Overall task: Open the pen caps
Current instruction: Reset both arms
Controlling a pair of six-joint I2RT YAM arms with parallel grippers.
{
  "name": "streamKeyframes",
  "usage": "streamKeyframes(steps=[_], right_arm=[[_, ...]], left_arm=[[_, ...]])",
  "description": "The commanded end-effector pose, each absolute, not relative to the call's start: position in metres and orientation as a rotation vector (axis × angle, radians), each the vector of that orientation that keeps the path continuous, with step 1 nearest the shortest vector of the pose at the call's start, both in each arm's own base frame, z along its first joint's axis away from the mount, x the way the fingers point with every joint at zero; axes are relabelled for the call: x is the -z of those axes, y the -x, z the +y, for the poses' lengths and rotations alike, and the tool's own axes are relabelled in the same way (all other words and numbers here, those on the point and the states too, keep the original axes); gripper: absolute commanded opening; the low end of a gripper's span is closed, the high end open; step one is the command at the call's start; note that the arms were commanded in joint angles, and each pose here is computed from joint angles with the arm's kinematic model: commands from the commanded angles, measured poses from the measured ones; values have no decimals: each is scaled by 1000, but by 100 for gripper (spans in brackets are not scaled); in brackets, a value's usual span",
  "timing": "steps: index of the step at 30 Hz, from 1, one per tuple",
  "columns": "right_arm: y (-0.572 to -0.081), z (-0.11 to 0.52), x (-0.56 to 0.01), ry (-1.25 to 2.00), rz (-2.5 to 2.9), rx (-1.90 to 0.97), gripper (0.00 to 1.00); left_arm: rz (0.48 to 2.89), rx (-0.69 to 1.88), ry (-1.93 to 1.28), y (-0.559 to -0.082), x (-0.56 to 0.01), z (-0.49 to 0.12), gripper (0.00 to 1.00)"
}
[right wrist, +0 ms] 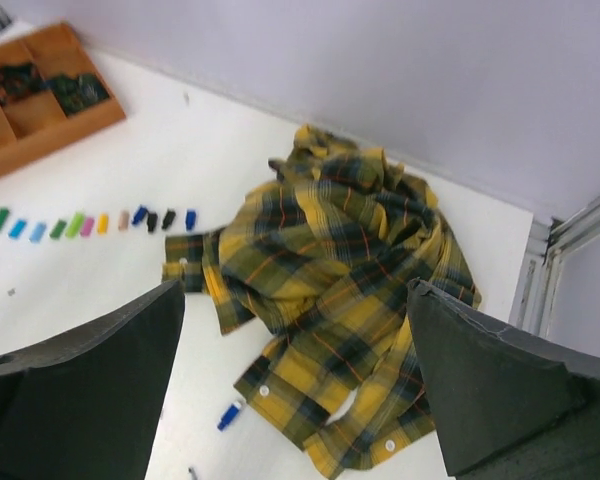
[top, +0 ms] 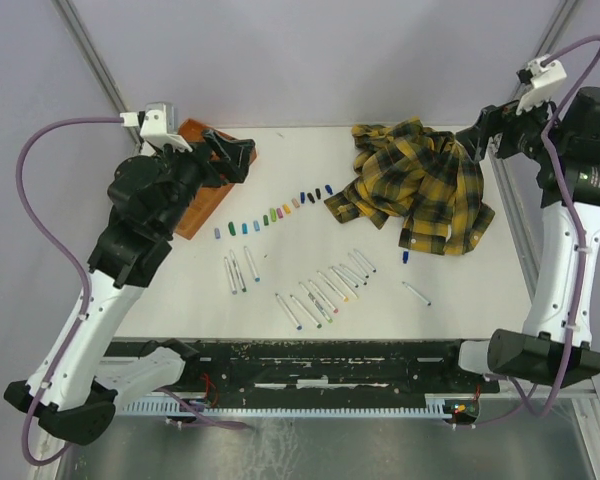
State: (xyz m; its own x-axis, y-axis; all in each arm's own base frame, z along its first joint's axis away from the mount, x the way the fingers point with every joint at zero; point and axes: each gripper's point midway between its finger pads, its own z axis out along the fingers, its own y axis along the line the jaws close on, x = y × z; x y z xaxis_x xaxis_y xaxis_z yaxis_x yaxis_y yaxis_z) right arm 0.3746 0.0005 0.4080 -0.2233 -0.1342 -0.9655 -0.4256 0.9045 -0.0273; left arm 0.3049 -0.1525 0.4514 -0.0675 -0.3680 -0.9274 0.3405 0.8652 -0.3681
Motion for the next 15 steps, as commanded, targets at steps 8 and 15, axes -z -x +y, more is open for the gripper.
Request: streamKeyframes(steps=[8,15], right_arm=[[-336,-22,-505,63,1617,-144,99],[-342,-18,-486,148,1647,-146,99]], left_arm=[[1527,599,-157,-268,-488,-153,99],[1546,601,-163,-264,-478,-152,99]])
